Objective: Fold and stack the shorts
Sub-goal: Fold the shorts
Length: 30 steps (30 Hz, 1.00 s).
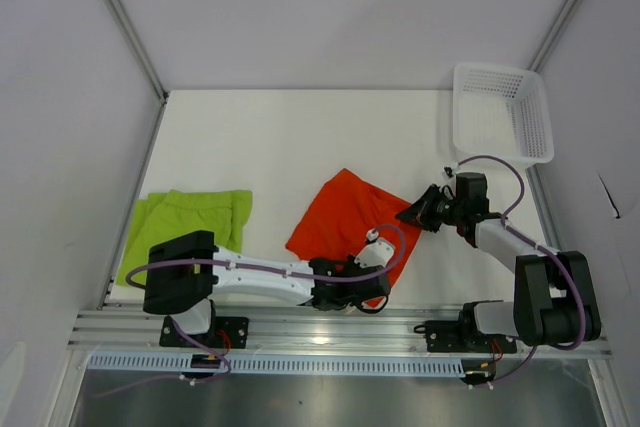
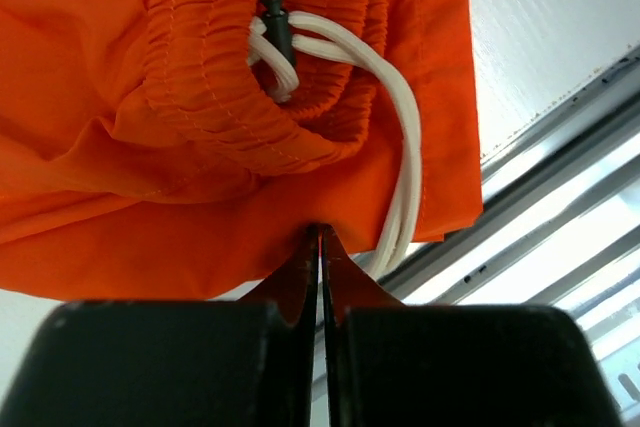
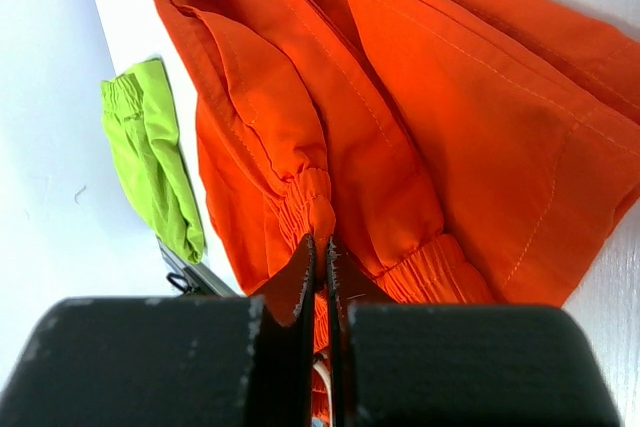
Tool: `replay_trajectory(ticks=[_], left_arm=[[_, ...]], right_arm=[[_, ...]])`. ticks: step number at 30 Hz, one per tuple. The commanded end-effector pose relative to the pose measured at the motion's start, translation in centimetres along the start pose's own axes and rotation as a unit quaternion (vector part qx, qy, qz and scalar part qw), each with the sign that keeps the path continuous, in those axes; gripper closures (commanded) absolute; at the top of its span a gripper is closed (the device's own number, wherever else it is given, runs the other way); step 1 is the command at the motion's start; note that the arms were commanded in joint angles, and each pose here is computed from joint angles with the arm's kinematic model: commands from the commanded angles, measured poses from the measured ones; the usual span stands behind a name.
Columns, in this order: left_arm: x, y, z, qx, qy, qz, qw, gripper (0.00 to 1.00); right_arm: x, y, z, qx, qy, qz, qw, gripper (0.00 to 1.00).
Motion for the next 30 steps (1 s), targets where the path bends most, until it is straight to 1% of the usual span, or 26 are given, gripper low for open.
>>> replay_trajectory(ticks=[1,3,6,8,14,17,19,21,24,25,30], left_arm=[[0.8,-0.9,-0.3,-0.037,0.011,-0.023,0.999,1.00],[1.2,-0.8,0.0,-0.046,0.002,-0.027,0.999,1.00],[1.9,-0.1,-0.2,-0.058,0.013,-0.029,0.998,1.00],[2.3,0.5,-0.7,-0.065,0.024,-0.023,0.997,1.00],[3.3,1.8,-1.6,-0.077,0.045,-0.006,0.996,1.00],[3.7,2.6,-1.7,-0.085,0.046,-0.001,0.995,1.00],[3.9,3.0,-1.7,-0.087,0.044,0.002,0.995,1.00],[4.3,3.3,-1.7,-0.091,0.041,0.005,0.995,1.00],[4.6,3.9,-1.7,-0.090,0.039,0.012,0.995,1.00],[4.6,4.0,-1.7,-0.091,0.038,0.013,0.995,1.00],[4.4,4.1,-1.4,-0.091,0.037,0.013,0.995,1.00]], right_arm=[[-0.6,-0.2,1.0,0.004,-0.001,0.000,1.000,1.00],[-0.9,0.1,1.0,0.006,0.003,-0.001,1.000,1.00],[-1.2,0.8,0.5,0.017,0.014,-0.005,1.000,1.00],[-1.3,1.5,-0.1,0.032,0.020,-0.004,0.999,1.00],[-2.4,2.5,0.5,0.038,0.023,-0.005,0.999,1.00],[-2.8,3.7,-0.5,0.055,0.050,0.000,0.997,1.00],[-3.1,4.3,-1.1,0.057,0.062,-0.008,0.996,1.00],[-3.3,4.8,-2.5,0.066,0.091,-0.020,0.993,1.00],[-3.7,5.4,-3.5,0.064,0.105,-0.032,0.992,1.00],[-3.8,5.0,-4.0,0.062,0.118,-0.045,0.990,1.00],[-3.7,4.9,-6.1,0.057,0.168,-0.051,0.983,1.00]])
Point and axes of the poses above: each gripper's point midway between its finger pads, its own x axis out along the fingers, its own z axis along the line the jaws close on, y = z × x, the point moved 1 cm from there along -x, back along the fingers, and after that the axes turned 2 degrees about x, right-handed, at the moved point
